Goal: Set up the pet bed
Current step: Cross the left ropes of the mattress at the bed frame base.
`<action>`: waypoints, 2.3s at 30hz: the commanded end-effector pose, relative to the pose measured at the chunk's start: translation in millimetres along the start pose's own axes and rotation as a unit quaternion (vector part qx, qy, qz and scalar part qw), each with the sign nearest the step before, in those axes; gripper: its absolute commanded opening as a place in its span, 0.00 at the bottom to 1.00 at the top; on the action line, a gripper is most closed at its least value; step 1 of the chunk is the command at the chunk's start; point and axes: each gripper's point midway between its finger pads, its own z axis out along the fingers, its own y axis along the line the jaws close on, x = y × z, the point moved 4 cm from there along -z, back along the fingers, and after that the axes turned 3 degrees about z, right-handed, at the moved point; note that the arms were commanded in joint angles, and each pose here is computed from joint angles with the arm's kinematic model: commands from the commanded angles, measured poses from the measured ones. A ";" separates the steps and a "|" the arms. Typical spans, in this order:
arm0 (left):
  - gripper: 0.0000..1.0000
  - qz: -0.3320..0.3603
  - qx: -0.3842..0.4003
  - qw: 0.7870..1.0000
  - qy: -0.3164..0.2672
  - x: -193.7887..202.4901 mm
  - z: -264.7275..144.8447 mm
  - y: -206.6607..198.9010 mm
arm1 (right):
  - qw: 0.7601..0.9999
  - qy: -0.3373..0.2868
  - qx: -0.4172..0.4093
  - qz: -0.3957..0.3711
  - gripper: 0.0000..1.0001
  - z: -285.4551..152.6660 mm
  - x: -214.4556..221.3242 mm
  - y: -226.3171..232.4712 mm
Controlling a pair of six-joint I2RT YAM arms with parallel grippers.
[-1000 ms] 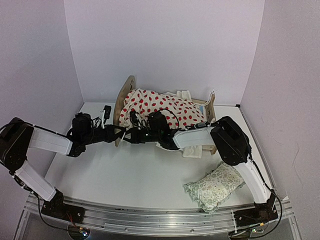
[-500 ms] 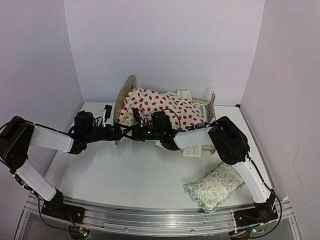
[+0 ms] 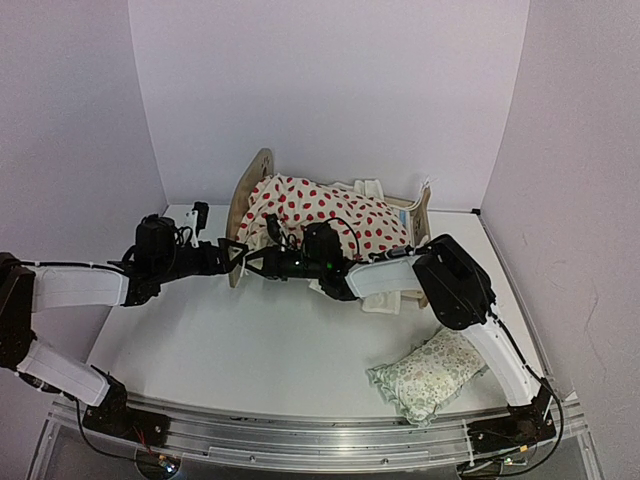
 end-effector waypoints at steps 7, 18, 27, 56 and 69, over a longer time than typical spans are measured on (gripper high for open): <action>0.81 0.169 -0.066 0.983 -0.017 2.2 -17.5 14.9 | 1.000 -0.003 0.013 0.020 0.00 0.4 -0.1 -19.0; 0.81 0.293 -0.030 0.955 0.007 23.0 -6.3 16.1 | 1.000 -0.007 0.009 0.023 0.00 1.8 -4.2 -17.0; 0.74 0.398 -0.038 0.917 -0.009 29.0 -5.6 21.4 | 1.000 -0.007 0.007 0.028 0.00 2.8 -5.2 -20.1; 0.56 0.476 -0.063 0.876 -0.040 17.1 3.4 26.8 | 0.999 -0.002 -0.008 0.036 0.00 5.6 -10.4 -14.5; 0.53 0.459 -0.051 0.884 -0.066 13.5 21.9 28.1 | 0.999 -0.001 -0.009 0.034 0.00 4.5 -11.6 -13.5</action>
